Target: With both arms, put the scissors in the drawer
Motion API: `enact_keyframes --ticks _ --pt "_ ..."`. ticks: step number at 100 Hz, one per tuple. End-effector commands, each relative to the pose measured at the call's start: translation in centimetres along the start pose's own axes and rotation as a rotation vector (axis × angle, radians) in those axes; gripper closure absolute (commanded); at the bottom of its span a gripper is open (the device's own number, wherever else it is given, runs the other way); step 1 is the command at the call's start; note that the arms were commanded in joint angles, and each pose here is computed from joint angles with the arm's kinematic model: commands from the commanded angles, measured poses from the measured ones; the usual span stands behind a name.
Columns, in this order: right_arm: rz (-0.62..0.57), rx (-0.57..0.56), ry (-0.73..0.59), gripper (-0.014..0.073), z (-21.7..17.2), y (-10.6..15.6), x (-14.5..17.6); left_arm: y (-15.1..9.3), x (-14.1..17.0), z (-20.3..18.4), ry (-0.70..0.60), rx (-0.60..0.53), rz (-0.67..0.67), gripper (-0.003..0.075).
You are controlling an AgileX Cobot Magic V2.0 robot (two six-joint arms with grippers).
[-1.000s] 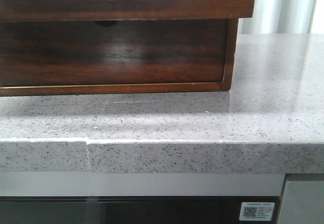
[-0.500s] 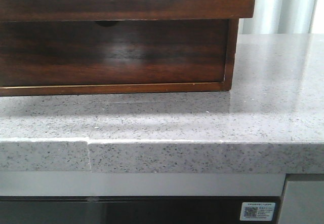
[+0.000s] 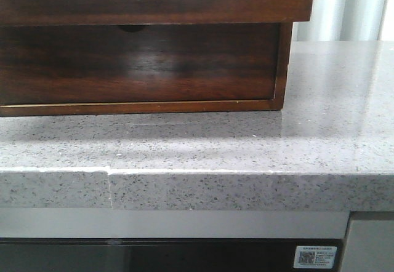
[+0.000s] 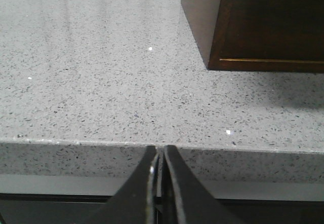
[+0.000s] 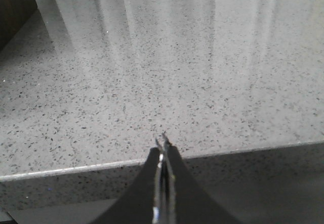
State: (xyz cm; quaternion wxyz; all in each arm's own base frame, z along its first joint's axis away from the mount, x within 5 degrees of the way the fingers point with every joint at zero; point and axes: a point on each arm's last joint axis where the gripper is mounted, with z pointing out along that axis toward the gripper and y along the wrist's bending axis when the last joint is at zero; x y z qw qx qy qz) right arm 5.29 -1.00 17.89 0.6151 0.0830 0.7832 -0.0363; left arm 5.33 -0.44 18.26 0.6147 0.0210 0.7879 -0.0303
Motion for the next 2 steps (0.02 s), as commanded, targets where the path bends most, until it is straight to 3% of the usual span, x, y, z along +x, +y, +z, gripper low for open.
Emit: enact_keyframes --ticks 1,2 --pt "-0.014 0.001 -0.034 0.0656 -0.04 -0.01 0.03 0.0 0.4 0.03 -0.036 0.001 -0.017 0.0739" --pt "-0.014 0.001 -0.034 0.0656 -0.04 -0.01 0.03 0.0 0.4 0.03 -0.036 0.001 -0.017 0.0739"
